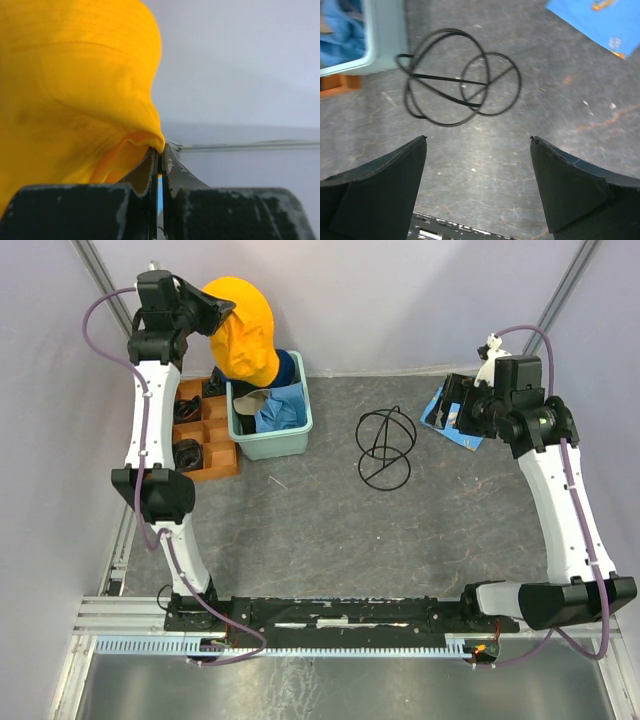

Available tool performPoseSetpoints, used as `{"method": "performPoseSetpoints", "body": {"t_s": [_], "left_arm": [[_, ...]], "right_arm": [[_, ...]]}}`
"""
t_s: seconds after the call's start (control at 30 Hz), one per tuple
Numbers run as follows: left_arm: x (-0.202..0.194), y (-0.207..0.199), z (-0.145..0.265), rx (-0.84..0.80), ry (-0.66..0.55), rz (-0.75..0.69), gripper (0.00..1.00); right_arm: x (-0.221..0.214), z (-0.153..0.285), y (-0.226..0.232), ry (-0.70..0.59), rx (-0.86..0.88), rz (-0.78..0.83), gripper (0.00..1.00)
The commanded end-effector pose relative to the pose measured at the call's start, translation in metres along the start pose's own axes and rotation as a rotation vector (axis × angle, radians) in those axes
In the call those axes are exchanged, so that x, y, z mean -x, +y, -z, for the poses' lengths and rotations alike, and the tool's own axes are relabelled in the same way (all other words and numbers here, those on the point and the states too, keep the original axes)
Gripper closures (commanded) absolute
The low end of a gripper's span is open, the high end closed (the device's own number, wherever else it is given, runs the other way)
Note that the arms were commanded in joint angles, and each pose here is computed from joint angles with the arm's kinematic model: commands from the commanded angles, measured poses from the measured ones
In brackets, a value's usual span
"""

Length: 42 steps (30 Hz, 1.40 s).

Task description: Stack the hats

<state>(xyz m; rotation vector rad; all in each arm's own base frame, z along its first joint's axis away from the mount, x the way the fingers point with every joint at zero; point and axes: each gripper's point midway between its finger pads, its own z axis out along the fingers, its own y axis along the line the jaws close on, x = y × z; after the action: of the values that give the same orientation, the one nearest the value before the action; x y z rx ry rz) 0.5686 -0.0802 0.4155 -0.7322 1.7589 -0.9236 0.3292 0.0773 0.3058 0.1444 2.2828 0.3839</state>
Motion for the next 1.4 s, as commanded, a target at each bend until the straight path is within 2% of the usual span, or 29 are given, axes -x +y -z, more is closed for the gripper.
{"method": "performPoseSetpoints", "body": {"t_s": [0.0,0.17,0.3,0.4,0.63,0.77,0.9,1.03,1.13,1.23,1.37], "left_arm": [[-0.017,-0.051,0.038,-0.144,0.105,0.059,0.97],[-0.047,-0.064,0.069,-0.176,0.210,0.105,0.97],[-0.067,-0.087,0.098,-0.238,0.277,0.148,0.97],[-0.071,-0.102,0.117,-0.281,0.297,0.179,0.97],[-0.083,-0.148,0.152,-0.407,0.383,0.272,0.97],[-0.112,-0.171,0.163,-0.444,0.477,0.324,0.97],[-0.143,-0.177,0.165,-0.431,0.561,0.361,0.97],[-0.153,-0.185,0.169,-0.438,0.587,0.388,0.97],[-0.165,-0.190,0.168,-0.434,0.614,0.401,0.97],[-0.179,-0.191,0.163,-0.423,0.642,0.405,0.97],[-0.204,-0.191,0.154,-0.403,0.691,0.403,0.97]], "right_arm": [[0.042,0.029,0.055,-0.169,0.277,0.058,0.07],[0.048,0.033,0.116,-0.131,0.659,0.035,0.07],[0.072,0.047,0.161,-0.146,1.033,-0.134,0.08],[0.086,0.045,0.169,-0.131,1.142,-0.247,0.09],[0.092,0.028,0.172,-0.078,1.167,-0.325,0.11],[0.091,0.017,0.179,-0.080,1.210,-0.328,0.11],[0.088,0.006,0.189,-0.063,1.243,-0.336,0.11],[0.087,0.004,0.182,-0.096,1.228,-0.320,0.12],[0.098,0.018,0.150,-0.208,1.162,-0.341,0.12],[0.101,0.025,0.103,-0.313,0.983,-0.348,0.12],[0.076,0.012,0.067,-0.292,0.698,-0.279,0.11]]}}
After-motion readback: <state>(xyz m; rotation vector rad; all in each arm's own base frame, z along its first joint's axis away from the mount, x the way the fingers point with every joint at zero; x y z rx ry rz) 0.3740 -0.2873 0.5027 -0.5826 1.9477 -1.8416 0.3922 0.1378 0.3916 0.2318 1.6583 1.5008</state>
